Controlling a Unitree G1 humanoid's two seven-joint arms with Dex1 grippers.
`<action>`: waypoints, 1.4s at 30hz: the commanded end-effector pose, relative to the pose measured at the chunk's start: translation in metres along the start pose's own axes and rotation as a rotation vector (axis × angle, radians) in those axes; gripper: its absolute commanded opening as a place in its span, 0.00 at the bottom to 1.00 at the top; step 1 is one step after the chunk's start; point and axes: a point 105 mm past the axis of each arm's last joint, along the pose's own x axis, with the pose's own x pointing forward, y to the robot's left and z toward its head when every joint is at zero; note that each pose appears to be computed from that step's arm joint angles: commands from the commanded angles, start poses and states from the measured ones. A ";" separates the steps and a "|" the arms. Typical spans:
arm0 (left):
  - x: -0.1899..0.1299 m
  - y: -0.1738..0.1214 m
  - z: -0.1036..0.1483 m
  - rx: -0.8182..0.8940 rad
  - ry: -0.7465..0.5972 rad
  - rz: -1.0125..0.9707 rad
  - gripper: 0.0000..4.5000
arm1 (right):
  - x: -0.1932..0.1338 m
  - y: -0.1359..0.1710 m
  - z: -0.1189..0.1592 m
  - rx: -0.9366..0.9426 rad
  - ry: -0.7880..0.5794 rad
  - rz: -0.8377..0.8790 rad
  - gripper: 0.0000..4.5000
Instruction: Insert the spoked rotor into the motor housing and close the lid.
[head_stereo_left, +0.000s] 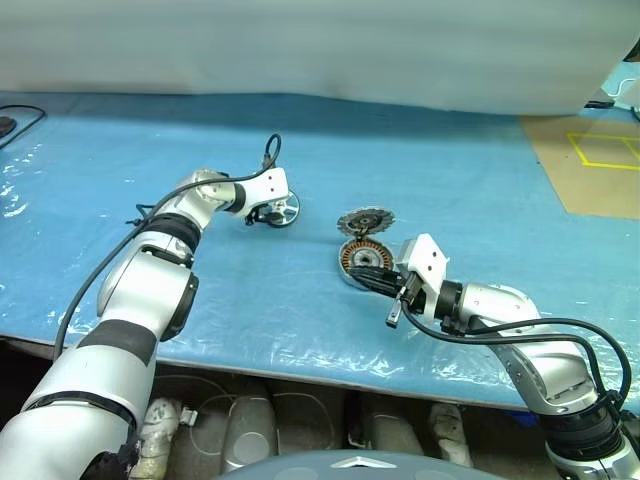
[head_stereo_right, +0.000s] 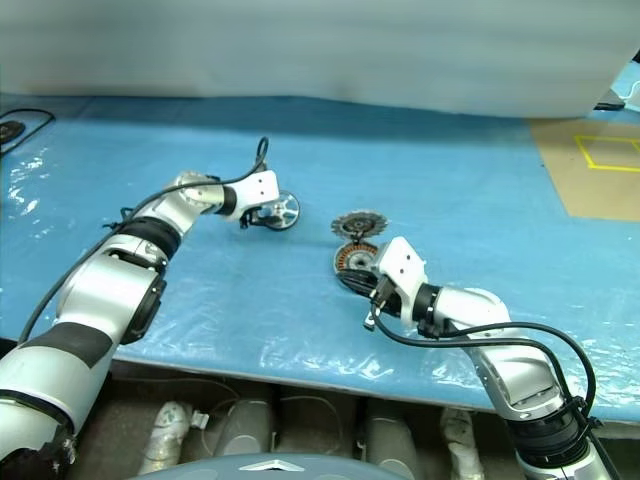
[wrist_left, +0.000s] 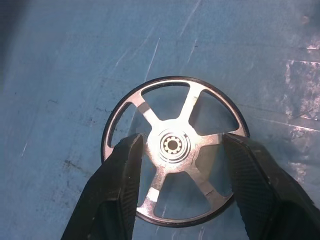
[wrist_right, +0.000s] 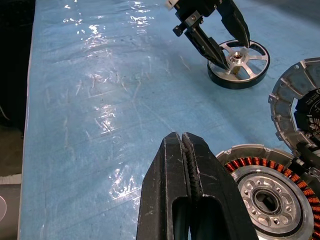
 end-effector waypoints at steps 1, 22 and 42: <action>-0.011 0.017 0.006 0.066 0.024 0.037 0.59 | -0.001 0.000 0.006 -0.034 -0.014 0.000 0.00; 0.002 0.002 0.000 0.115 0.080 -0.011 0.59 | -0.002 0.001 0.002 -0.039 0.007 -0.029 0.00; 0.004 -0.007 -0.022 0.047 0.118 0.014 0.39 | -0.004 -0.002 -0.007 -0.042 0.023 -0.046 0.00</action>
